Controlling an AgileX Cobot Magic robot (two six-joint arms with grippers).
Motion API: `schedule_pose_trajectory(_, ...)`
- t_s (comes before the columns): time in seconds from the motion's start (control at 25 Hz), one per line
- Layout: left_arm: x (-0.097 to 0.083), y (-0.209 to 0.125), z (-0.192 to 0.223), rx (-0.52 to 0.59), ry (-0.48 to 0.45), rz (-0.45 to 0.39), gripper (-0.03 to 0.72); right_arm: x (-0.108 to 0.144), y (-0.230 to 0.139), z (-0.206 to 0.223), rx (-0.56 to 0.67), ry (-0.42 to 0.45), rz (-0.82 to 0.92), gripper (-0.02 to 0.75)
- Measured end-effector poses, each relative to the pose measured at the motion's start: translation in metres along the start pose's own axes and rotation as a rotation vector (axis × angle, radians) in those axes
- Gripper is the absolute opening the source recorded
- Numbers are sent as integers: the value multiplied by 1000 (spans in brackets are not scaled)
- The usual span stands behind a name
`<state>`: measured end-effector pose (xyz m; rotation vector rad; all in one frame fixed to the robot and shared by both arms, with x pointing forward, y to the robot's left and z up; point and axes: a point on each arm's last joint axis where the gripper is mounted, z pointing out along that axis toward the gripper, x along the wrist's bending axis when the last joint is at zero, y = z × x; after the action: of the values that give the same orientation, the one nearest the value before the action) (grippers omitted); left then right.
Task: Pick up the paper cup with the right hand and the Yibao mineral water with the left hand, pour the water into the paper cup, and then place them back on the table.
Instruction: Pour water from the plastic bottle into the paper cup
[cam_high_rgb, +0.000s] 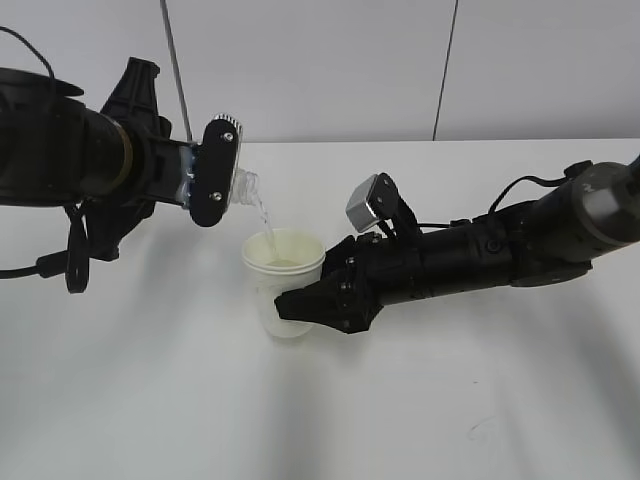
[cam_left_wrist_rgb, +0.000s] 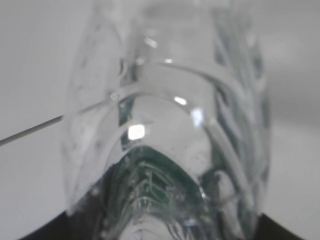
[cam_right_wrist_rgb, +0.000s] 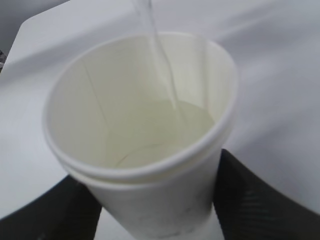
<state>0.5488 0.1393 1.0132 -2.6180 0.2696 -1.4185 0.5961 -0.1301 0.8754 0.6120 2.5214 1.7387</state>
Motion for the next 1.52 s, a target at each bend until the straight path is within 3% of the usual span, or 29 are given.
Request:
schedule_pose_trajectory(0.8,-1,0,0,-3,-11,-17,305,-1,0,0,3,-5,-2,503)
schedule_pose_trajectory(1.16,-8,4,0,-44,-87,-151,305,-1,0,0,3,-5,-2,502)
schedule_pose_trajectory(1.52,-10,10,-1,-88,-136,-425,305,-1,0,0,3,-5,-2,502)
